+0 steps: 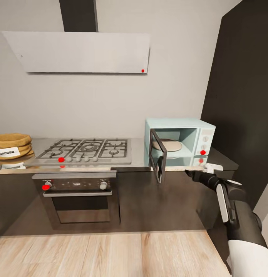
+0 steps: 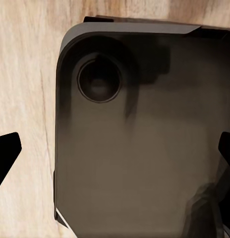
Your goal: In the kitchen, take the popcorn bag from the countertop, put it into the microwave, and heat it until the popcorn is cooked so the cooked popcorn ends up inside the bag.
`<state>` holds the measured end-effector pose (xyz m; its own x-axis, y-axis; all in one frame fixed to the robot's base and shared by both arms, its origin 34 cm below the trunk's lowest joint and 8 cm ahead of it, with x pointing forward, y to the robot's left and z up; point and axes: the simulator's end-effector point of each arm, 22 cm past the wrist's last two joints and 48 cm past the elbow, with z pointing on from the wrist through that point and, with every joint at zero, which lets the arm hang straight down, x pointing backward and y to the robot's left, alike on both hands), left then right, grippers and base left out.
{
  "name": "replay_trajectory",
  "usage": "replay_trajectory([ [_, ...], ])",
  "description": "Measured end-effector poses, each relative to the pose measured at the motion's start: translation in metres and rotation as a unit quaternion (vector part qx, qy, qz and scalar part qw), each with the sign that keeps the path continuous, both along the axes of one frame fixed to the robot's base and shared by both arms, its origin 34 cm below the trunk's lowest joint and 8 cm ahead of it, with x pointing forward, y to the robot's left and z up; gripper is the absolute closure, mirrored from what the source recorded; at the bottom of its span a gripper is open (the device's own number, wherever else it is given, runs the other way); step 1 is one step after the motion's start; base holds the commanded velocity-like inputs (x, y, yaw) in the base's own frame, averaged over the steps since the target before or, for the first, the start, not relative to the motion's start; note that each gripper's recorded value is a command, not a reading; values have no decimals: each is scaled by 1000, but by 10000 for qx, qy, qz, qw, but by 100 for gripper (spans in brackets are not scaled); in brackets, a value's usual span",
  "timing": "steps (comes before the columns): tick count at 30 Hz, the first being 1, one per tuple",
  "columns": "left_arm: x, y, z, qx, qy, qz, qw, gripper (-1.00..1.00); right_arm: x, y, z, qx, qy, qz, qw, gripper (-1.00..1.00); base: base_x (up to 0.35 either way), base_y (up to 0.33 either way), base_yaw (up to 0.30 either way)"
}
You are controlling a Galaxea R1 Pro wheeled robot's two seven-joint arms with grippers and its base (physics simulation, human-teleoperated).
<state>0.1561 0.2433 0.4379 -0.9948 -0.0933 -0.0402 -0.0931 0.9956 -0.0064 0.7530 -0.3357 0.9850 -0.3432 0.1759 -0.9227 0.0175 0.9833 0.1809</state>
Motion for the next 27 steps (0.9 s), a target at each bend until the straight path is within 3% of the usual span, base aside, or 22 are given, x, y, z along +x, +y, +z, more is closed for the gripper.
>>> replay_trajectory([
  [4, 0, 0, 0, 2, 0, 0, 10000, -100, 0, 5, -42, 119, 468, 50, 9988, -100, 0, 0, 0],
  [5, 0, 0, 0, 2, 0, 0, 10000, -100, -1, 4, -62, 95, 702, 38, 9975, -100, 0, 0, 0],
  [6, 0, 0, 0, 0, 0, 0, 10000, -100, -7, 0, -102, -39, 1172, -4, 9931, -100, 0, 0, 0],
  [7, 0, 0, 0, 2, -2, 0, 10000, -100, -15, -4, -141, -256, 1599, -23, 9868, -100, 0, 0, 0],
  [9, 0, 0, 0, 2, -2, 0, 10000, -100, -32, -5, -206, -656, 2148, 86, 9744, -100, 0, 0, 0],
  [11, 0, 1, 0, 7, -3, 1, 10000, -100, -56, 6, -270, -844, 2564, 347, 9622, -100, 0, 0, 0],
  [15, 0, 0, 0, 4, -4, 4, 10000, -100, -122, 22, -363, -865, 3364, 626, 9356, -100, 0, 0, 0],
  [18, 0, 0, 0, 4, -3, 5, 10000, -100, -195, 47, -424, -658, 4032, 918, 9081, -100, 0, 0, 0],
  [19, 0, 1, 0, 6, -4, 6, 10000, -100, -211, 53, -434, -601, 4138, 990, 9030, -100, 0, 0, 0],
  [22, 1, 1, 0, 8, -9, 7, 10000, -100, -226, 62, -445, -604, 4046, 1107, 9058, -100, 0, 0, 0],
  [26, 1, 0, 0, 5, -11, 8, 10000, -100, -307, 63, -484, -631, 4433, 1183, 8863, -100, 0, 0, 0],
  [27, 1, 0, 0, 5, -11, 8, 10000, -100, -339, 65, -498, -618, 4525, 1215, 8813, -100, 0, 0, 0],
])
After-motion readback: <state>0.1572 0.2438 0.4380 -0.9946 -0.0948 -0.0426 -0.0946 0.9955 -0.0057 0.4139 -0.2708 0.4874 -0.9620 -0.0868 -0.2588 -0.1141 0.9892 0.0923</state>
